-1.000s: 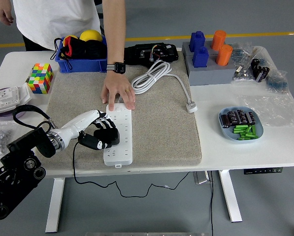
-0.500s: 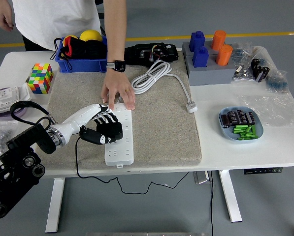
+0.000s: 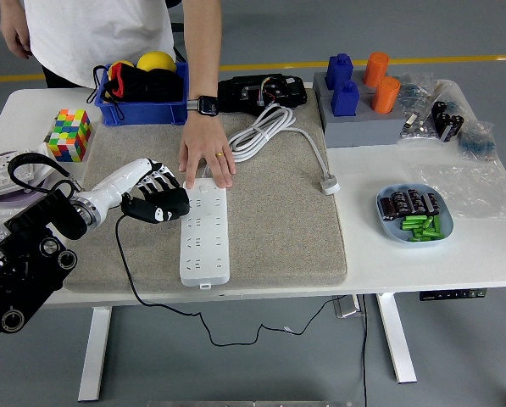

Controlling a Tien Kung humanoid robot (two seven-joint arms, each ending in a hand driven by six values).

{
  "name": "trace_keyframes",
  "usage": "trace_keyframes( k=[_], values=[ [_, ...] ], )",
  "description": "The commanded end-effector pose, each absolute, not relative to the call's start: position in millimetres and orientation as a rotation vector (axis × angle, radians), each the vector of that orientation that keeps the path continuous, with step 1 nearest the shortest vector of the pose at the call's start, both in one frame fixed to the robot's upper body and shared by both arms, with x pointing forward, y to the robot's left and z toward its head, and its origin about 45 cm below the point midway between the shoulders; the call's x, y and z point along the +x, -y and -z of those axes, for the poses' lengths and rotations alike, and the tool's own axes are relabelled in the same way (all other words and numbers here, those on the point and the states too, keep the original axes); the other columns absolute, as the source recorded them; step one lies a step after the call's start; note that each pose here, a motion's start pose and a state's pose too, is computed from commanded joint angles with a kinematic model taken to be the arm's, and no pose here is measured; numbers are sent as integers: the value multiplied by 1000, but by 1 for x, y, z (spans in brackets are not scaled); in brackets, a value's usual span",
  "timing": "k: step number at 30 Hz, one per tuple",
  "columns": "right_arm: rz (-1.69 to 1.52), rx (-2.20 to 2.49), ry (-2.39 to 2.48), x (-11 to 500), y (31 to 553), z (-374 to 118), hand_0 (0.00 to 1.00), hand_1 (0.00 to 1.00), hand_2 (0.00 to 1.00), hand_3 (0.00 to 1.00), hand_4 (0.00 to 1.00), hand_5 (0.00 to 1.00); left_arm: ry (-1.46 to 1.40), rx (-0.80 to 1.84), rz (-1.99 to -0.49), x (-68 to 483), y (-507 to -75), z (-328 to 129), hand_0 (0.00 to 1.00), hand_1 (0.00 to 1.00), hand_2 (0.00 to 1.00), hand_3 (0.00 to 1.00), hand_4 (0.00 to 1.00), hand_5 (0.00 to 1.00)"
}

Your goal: Pull the plug out,throw it away,press the button

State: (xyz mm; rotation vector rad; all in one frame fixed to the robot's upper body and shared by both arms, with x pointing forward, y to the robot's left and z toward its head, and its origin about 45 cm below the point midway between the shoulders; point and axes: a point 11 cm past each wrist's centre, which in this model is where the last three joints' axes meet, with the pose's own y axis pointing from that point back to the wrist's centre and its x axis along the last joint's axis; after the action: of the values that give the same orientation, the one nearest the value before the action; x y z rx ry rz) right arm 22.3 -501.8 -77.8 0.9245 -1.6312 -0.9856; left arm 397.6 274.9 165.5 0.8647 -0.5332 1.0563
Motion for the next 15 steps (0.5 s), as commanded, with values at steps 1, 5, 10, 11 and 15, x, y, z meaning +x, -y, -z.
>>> trace_keyframes(
  k=[1, 5, 10, 11, 15],
  values=[
    [987, 925, 1631, 22, 502, 78, 728, 679, 660, 641, 741, 585, 536, 874, -1067, 398, -278, -164, 425, 347, 349, 530, 737, 2],
    [990, 924, 1629, 21, 500, 79, 728, 679, 660, 641, 741, 585, 526, 894, -1094, 399, -288, -158, 462, 418, 403, 548, 738, 2],
    [991, 922, 1627, 20, 500, 79, 728, 679, 660, 641, 741, 585, 510, 912, -1108, 399, -295, -153, 462, 418, 403, 548, 738, 2],
    [990, 923, 1626, 20, 501, 79, 728, 679, 660, 641, 742, 587, 507, 916, -1107, 399, -296, -152, 545, 511, 503, 583, 735, 2],
    [989, 925, 1631, 21, 501, 78, 728, 679, 660, 641, 742, 587, 490, 931, -1096, 398, -299, -149, 545, 511, 503, 583, 735, 2]
  ],
)
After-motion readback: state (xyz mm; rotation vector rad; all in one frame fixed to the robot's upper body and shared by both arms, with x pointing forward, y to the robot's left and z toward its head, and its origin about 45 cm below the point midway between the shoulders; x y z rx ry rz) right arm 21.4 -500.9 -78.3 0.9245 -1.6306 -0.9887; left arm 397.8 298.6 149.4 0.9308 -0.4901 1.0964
